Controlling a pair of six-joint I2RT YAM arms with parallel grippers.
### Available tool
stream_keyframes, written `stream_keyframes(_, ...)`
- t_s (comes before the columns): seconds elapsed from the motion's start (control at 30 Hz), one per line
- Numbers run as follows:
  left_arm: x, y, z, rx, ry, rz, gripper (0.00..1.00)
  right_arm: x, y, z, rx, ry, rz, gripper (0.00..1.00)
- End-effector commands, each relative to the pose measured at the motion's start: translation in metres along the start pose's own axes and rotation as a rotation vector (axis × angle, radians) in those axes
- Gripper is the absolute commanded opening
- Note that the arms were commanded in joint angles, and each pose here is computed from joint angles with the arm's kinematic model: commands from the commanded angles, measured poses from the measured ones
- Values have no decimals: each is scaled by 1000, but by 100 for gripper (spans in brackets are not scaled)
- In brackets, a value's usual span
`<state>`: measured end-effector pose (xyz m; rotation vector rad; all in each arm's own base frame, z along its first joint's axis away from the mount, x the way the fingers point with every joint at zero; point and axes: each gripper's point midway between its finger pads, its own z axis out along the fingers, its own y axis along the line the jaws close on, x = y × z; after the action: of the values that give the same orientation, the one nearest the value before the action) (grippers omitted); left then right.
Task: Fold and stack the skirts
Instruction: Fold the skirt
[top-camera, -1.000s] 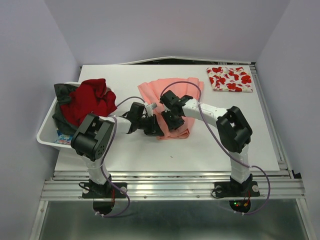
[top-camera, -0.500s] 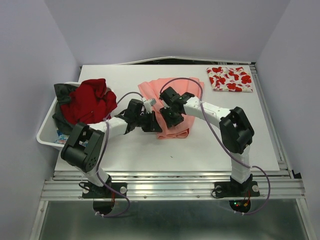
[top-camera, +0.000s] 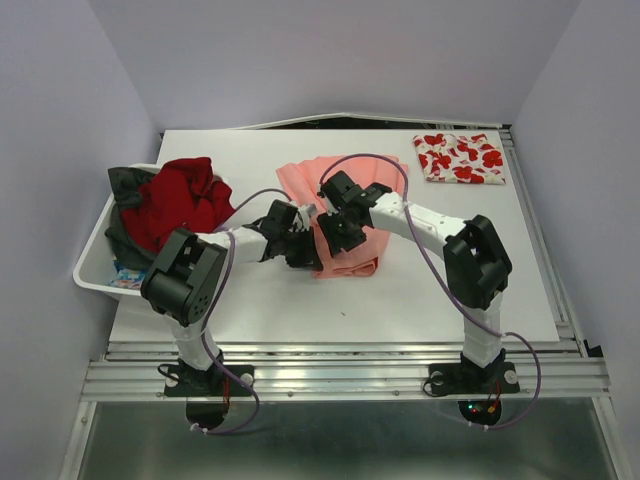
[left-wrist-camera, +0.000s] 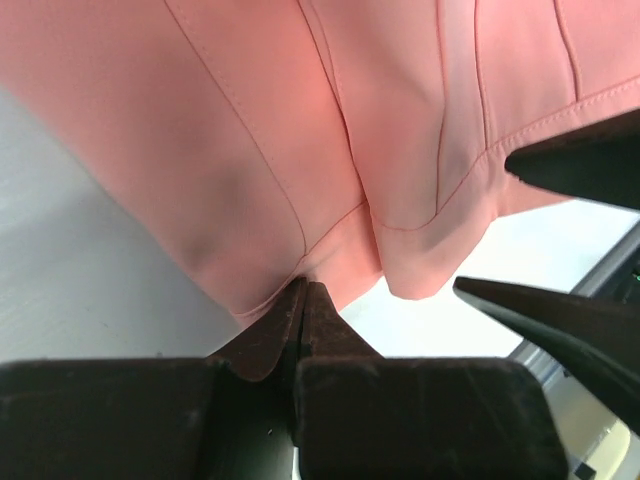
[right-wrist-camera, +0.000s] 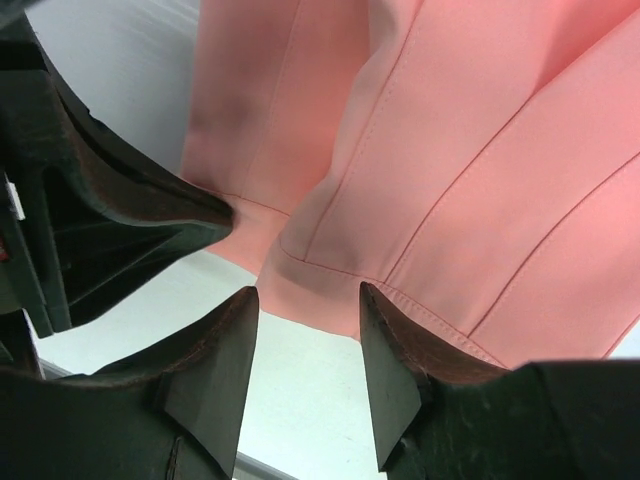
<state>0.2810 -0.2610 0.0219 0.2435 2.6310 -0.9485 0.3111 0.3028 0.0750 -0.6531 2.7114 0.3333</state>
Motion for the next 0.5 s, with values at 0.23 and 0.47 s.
stream_keyframes(0.23,-13,0,2,-72,-24,24,0,-24,9,13,-2,-18,45,47)
stream_keyframes(0.47,-12,-9,15,-90,4,52,0,-22,-7,20,87,-14,48,40)
